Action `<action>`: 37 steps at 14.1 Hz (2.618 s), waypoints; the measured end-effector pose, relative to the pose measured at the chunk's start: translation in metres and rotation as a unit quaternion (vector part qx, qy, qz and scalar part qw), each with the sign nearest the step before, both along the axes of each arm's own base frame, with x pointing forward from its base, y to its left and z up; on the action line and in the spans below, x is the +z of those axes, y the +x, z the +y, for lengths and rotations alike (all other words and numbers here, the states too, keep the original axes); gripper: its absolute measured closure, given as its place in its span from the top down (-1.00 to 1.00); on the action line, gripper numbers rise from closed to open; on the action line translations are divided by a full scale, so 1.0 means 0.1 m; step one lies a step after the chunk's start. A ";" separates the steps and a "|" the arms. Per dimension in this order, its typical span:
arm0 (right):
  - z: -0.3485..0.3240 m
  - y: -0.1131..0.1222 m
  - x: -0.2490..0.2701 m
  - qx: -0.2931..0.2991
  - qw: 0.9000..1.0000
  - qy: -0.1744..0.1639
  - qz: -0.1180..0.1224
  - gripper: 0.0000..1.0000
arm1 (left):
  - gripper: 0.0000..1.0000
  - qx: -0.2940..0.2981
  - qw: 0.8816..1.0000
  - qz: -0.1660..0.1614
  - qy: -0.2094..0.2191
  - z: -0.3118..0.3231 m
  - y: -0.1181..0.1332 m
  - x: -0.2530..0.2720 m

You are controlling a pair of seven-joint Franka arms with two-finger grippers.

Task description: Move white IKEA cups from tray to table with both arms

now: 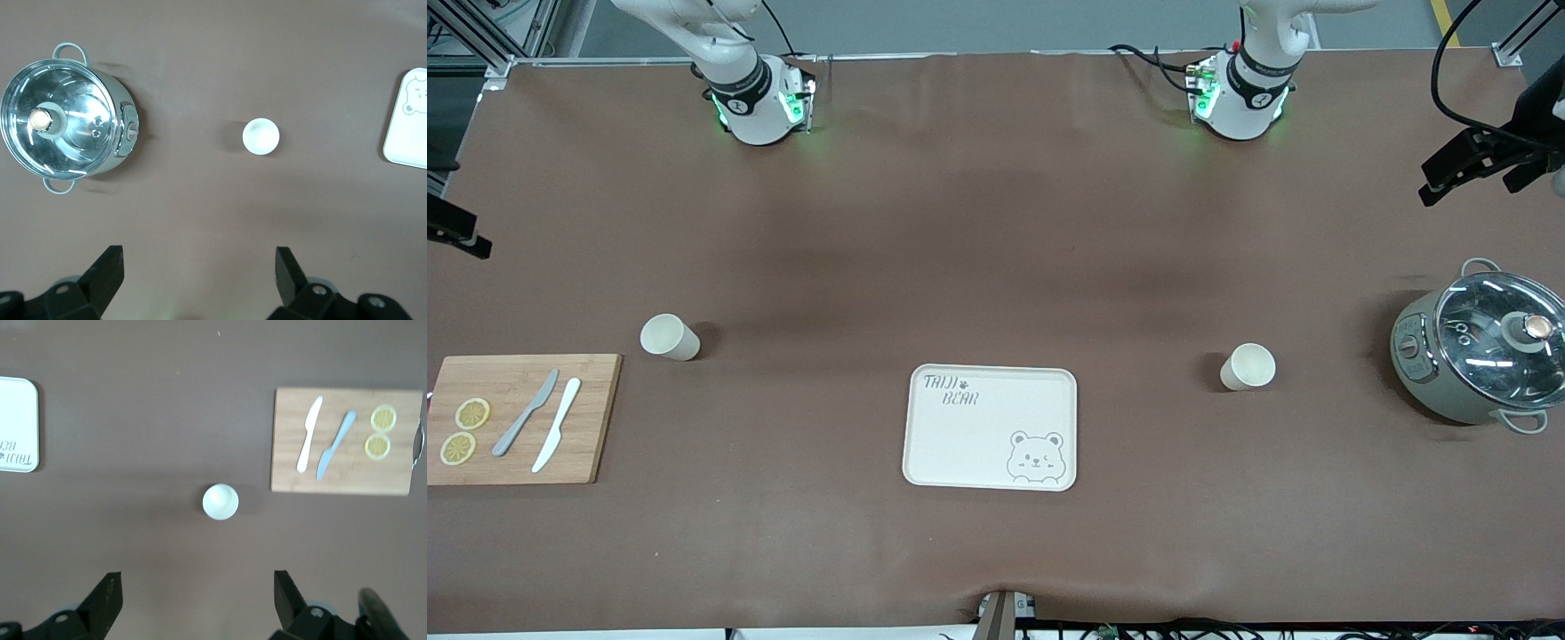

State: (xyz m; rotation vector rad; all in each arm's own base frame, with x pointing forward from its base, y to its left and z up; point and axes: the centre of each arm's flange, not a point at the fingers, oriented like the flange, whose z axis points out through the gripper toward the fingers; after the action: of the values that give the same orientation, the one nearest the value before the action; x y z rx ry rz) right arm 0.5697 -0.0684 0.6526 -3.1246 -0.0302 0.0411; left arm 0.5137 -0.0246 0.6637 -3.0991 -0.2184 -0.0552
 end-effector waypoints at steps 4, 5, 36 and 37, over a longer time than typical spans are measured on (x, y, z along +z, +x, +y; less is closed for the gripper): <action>0.04 -0.19 -0.12 -0.016 1.000 0.000 -0.009 1.00 | 1.00 -0.003 1.000 0.011 -0.001 -0.02 0.06 -0.12; 0.07 -0.24 -0.12 -0.017 1.000 0.000 -0.008 1.00 | 1.00 -0.004 1.000 0.012 -0.001 -0.04 0.07 -0.14; 0.11 -0.37 0.15 -0.078 0.996 -0.008 -0.035 1.00 | 1.00 -0.005 1.000 0.005 -0.002 -0.05 0.10 -0.07; 0.11 -0.37 0.15 -0.078 0.996 -0.008 -0.035 1.00 | 1.00 -0.005 1.000 0.004 -0.002 -0.05 0.10 -0.06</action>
State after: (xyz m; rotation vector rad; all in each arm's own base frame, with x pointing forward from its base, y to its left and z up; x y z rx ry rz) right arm 0.5329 -0.0578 0.6675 -3.1305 0.2152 -0.0713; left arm 0.5234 -0.0297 0.6578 -3.1044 -0.2021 -0.0439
